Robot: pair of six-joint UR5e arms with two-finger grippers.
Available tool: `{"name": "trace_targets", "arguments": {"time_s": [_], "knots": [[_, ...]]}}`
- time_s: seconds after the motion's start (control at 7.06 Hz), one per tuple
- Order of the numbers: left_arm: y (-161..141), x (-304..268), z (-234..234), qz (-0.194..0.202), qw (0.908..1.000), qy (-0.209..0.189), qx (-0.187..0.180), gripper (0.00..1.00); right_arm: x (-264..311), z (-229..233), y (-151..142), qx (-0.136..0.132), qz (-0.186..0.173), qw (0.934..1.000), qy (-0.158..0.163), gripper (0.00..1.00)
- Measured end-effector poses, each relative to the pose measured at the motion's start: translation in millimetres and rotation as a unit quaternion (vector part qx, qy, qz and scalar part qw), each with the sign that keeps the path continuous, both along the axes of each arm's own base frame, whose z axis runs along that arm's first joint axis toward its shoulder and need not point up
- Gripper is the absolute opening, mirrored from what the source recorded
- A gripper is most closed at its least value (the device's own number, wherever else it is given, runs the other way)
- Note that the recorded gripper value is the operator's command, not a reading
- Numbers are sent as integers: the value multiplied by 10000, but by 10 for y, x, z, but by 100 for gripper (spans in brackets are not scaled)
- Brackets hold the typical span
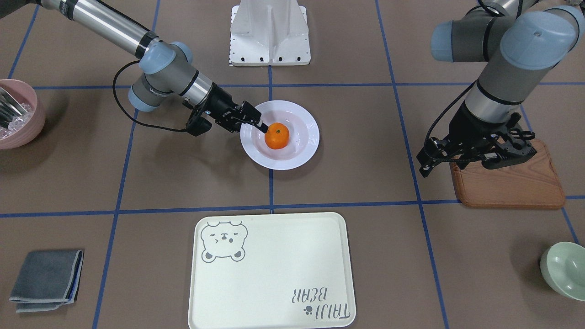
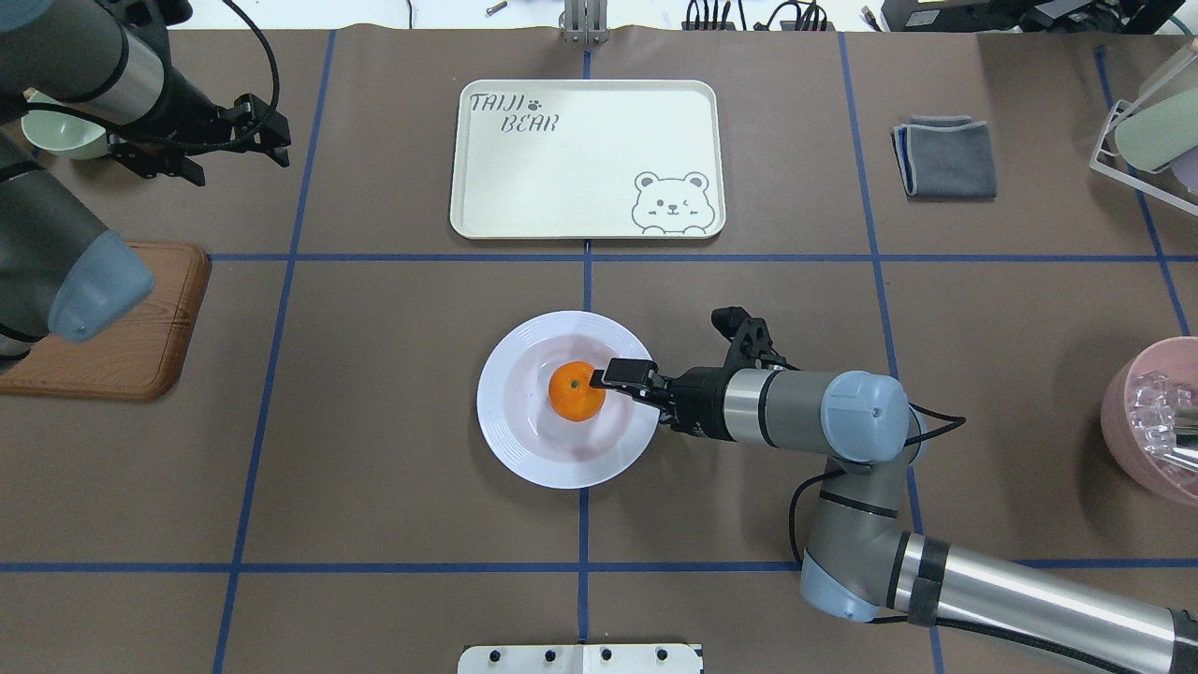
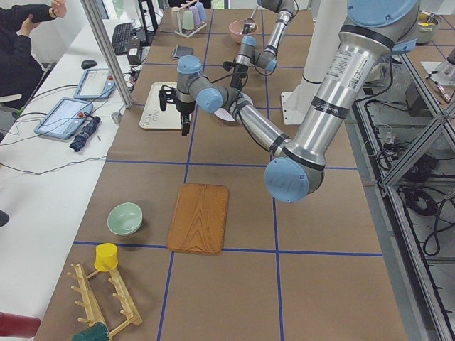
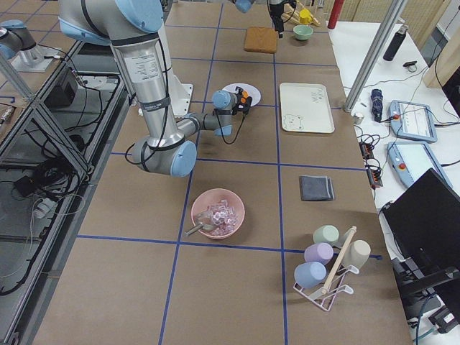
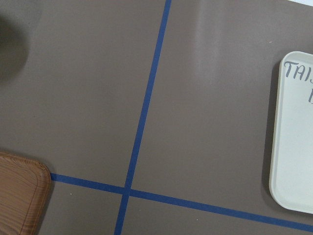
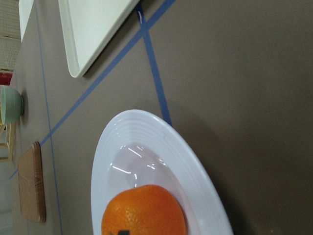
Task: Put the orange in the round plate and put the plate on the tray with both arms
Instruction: 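Grip the white plate rim with the right gripper and lift it, then carry the plate with the right gripper onto the cream bear tray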
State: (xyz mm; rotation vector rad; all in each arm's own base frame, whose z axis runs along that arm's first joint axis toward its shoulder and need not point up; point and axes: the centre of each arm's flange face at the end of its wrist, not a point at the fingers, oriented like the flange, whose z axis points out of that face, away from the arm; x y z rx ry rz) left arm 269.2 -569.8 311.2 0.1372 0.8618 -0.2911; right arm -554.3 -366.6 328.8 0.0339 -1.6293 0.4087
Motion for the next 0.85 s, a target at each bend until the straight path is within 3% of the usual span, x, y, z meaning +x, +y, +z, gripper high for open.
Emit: {"name": "trace_targets", "arguments": {"time_s": [0.14,0.57,0.85], "knots": [[1,1,2,1,10000,-2,-2,98,42,-53,-22,17,27,10000,-54,0],[0,0,4,0,10000,-3,-5,98,103,-221,-122,-211,109,9993,-275,0],[-3,1,9,-3,10000,-6,-12,98,265,-445,-424,-461,351,9969,-539,0]]}}
